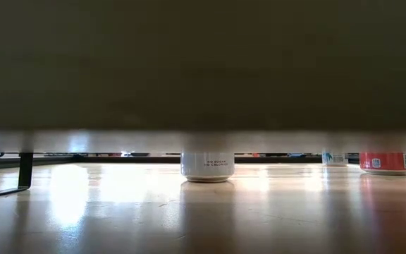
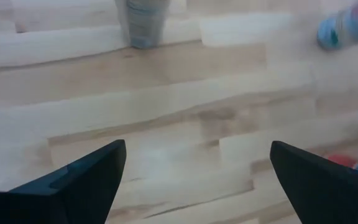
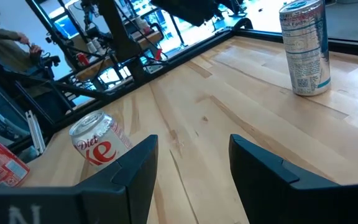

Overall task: Place canned beverage on shelf
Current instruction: Move the soda cans to the middle of the table

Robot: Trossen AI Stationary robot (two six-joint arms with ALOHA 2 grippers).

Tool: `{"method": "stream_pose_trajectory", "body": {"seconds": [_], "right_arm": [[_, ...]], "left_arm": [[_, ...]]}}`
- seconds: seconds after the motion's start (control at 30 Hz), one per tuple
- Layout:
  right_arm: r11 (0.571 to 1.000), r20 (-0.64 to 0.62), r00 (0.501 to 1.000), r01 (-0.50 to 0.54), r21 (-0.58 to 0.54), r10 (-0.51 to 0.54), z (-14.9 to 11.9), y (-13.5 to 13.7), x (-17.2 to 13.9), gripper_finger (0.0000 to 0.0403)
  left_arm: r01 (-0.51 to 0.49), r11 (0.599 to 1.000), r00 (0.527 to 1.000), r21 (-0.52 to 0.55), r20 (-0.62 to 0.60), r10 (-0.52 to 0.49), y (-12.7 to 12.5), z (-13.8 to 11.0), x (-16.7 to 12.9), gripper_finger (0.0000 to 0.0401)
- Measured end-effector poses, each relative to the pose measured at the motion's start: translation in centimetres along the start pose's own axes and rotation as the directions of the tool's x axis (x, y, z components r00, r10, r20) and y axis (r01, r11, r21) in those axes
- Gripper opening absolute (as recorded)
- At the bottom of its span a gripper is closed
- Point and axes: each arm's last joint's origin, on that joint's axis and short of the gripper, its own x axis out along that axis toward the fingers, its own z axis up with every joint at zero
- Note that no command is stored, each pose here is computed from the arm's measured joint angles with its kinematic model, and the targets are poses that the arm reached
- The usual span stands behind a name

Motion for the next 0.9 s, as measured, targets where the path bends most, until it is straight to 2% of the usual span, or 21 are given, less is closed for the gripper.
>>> {"method": "stream_pose_trajectory", "body": {"seconds": [0.3,0.57,0.9], "right_arm": [[1.000,0.000,1.000,0.000,0.000,0.000,0.0,0.0,0.0,0.0183],[1.000,0.000,1.000,0.000,0.000,0.000,0.0,0.0,0.0,0.0183],[1.000,0.000,1.000,0.000,0.000,0.000,0.0,0.0,0.0,0.0183]], "left_arm": [[-0.048,0.995,0.998,-0.087,0.034,0.051,1.5,3.4,0.8,0.0382],[-0.065,0.995,0.997,-0.076,0.045,0.069,2.9,6.4,1.5,0.0382],[0.005,1.000,0.993,0.004,0.119,-0.005,2.4,7.7,1.7,0.0382]]}}
